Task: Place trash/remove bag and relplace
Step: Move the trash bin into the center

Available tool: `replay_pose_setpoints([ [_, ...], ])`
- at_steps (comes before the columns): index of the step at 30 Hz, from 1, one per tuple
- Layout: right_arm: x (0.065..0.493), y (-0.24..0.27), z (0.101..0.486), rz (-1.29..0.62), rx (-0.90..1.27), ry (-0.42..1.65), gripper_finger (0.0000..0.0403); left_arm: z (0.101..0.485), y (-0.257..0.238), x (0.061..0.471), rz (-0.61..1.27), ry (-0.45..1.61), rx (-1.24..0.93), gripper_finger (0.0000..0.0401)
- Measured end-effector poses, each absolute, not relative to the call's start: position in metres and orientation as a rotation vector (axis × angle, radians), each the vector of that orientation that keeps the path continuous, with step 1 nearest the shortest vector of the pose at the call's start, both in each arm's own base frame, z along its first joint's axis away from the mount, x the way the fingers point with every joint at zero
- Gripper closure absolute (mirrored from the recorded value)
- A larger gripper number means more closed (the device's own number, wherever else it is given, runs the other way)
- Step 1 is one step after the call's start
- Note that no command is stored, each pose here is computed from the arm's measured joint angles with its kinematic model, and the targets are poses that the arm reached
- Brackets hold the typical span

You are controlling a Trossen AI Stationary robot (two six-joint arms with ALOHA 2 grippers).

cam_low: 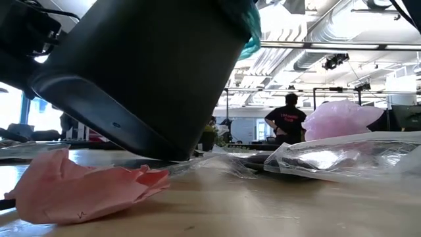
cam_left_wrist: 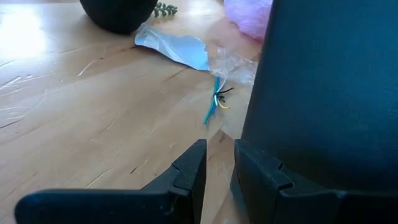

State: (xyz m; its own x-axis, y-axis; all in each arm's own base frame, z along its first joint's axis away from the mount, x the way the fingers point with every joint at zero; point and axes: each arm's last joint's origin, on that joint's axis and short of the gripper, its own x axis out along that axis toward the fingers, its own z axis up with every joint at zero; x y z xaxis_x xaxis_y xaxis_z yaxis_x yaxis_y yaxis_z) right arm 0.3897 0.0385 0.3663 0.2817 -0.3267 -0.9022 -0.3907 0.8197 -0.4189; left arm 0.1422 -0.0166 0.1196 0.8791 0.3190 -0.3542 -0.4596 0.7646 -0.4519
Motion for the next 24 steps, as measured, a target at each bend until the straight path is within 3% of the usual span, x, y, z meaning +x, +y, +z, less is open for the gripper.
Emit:
replay_pose_setpoints([
  [7,0.389,0.042,0.365,-0.019,-0.787,1.333,0.0398,0.119,-0.016,0.142,0.446,0.266,-0.553,0.0334],
  [16,0.392,0.042,0.366,-0.095,-0.847,1.314,0.0348,0.118,-0.014,0.142,0.461,0.274,-0.544,0.0334],
  [24,0.391,0.053,0.367,-0.077,-0.908,1.306,0.0342,0.118,-0.015,0.142,0.448,0.276,-0.553,0.0334],
])
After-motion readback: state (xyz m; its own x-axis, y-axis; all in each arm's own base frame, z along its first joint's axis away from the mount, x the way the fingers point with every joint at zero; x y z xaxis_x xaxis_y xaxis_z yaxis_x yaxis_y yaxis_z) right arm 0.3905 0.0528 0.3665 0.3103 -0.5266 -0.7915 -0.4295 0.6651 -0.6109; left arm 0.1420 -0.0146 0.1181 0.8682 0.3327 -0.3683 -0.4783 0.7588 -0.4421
